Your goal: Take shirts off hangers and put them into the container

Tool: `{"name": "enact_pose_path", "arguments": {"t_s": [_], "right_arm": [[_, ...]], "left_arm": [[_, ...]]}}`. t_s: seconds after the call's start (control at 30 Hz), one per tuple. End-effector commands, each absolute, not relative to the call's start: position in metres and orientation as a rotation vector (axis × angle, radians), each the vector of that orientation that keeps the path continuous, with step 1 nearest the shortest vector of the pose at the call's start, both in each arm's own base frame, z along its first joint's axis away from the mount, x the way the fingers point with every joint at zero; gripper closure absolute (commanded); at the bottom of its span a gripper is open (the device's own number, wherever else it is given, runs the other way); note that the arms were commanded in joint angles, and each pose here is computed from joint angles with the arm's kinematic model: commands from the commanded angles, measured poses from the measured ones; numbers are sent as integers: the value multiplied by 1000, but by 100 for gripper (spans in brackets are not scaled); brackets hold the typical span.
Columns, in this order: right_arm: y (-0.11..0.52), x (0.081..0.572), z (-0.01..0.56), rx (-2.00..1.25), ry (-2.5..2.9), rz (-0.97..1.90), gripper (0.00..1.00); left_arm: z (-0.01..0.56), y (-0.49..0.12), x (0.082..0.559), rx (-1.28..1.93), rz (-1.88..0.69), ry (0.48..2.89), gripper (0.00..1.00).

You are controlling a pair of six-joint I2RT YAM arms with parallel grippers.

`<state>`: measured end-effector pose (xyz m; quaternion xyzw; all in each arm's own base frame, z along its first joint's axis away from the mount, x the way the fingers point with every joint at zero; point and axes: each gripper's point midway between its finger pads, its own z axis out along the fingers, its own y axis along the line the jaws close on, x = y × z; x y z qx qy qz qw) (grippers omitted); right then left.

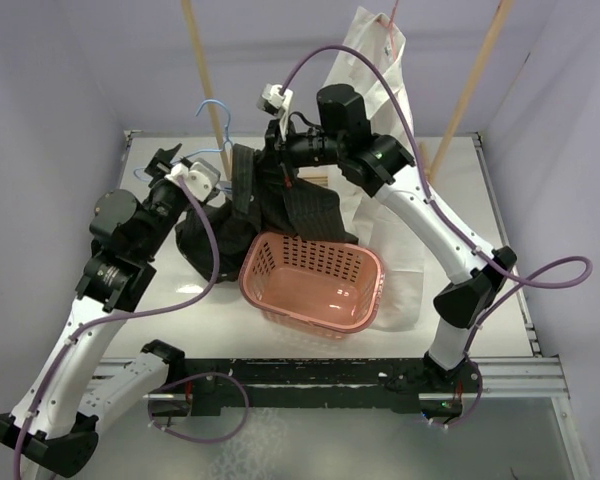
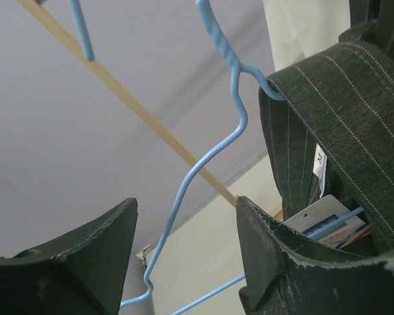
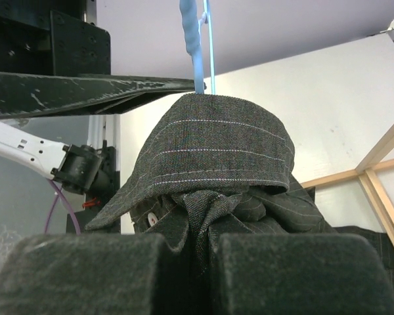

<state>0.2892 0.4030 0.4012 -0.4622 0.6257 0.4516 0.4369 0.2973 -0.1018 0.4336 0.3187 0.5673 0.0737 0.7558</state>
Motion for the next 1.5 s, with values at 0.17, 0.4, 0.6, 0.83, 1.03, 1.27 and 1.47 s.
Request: {"name": "enact_pose_path", "arguments": {"t_s": [0.17,0.4,0.6,0.83,1.03,1.27,1.47], "right_arm": [[390,267,436,-1175,1426,1126,100],[385,255,441,-1181,1402,1157,100],[384,247,443,-1191,1393,1193,100],[385,255,439,-1174,1417,1168,99],[379,274,426,-1132,1506,1047,42],[357,283,432,-1064,1528,891,27],[322,304,436,-917,1552,665,27]], "left_arm": [[428,-90,309,685,290,1244,45],[422,-91,317,637,300,1193,66],[427,-92,317,582,296,1103,89],[428,-91,325,552,314,1091,100],[428,-72,335,471,408,1140,100],[432,-49,336,367,494,1186,100],[431,-40,333,345,528,1214,100]]}}
